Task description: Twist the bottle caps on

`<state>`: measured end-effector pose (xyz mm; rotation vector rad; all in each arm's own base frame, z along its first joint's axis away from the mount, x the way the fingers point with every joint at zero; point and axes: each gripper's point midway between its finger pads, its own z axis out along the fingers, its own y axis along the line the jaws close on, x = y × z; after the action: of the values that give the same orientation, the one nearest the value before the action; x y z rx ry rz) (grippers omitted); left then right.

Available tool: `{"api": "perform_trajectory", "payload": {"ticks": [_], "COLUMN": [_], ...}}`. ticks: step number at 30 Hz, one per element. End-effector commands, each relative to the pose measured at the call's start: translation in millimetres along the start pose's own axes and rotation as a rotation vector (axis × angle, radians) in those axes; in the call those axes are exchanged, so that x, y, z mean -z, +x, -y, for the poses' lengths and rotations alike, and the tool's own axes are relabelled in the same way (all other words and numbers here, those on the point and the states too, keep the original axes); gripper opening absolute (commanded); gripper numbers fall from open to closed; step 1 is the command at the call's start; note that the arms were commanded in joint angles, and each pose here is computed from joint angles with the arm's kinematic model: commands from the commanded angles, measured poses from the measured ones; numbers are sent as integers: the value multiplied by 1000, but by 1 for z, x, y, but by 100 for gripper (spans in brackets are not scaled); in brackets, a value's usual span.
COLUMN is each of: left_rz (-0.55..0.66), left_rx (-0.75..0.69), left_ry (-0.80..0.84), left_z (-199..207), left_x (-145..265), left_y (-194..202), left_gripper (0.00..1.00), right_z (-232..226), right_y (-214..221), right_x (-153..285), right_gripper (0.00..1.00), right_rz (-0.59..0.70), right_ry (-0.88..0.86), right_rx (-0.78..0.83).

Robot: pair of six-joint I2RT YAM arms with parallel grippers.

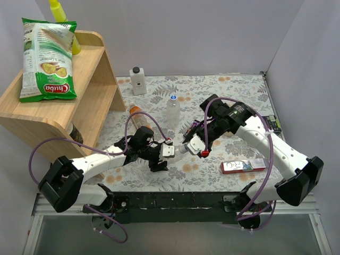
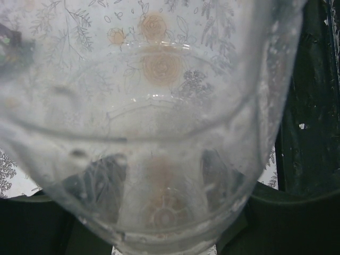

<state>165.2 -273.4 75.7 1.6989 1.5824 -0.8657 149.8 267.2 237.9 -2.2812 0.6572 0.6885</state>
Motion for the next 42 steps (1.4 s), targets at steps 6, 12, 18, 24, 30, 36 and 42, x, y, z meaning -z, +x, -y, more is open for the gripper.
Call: {"api": "perform_trajectory", "payload": {"ticks": [6, 12, 18, 24, 30, 36, 42], "left_rz": [67, 69, 83, 192, 252, 127, -84], "left_rx": [-61, -66, -16, -7, 139, 202, 115], "left_ry": [-12, -20, -135, -390, -592, -554, -278], "left_z": [-10, -13, -35, -78, -113, -104, -49], "left_x": [4, 4, 4, 21, 35, 27, 20], "left_y": [-27, -29, -36, -64, -72, -44, 18], "left_gripper": [0, 0, 0, 0, 0, 0, 0], "right_z": [3, 11, 27, 33, 40, 67, 62], "right_y": [-11, -11, 1, 25, 53, 55, 37], "right_x": [0, 1, -5, -17, -29, 3, 56], "right_gripper": [44, 34, 26, 22, 19, 40, 90], "right_rz": [18, 10, 2, 17, 17, 49, 16], "right_ry": [-18, 11, 25, -13, 22, 130, 224], "right_rx": [24, -47, -456, -976, -1431, -1423, -796]}}
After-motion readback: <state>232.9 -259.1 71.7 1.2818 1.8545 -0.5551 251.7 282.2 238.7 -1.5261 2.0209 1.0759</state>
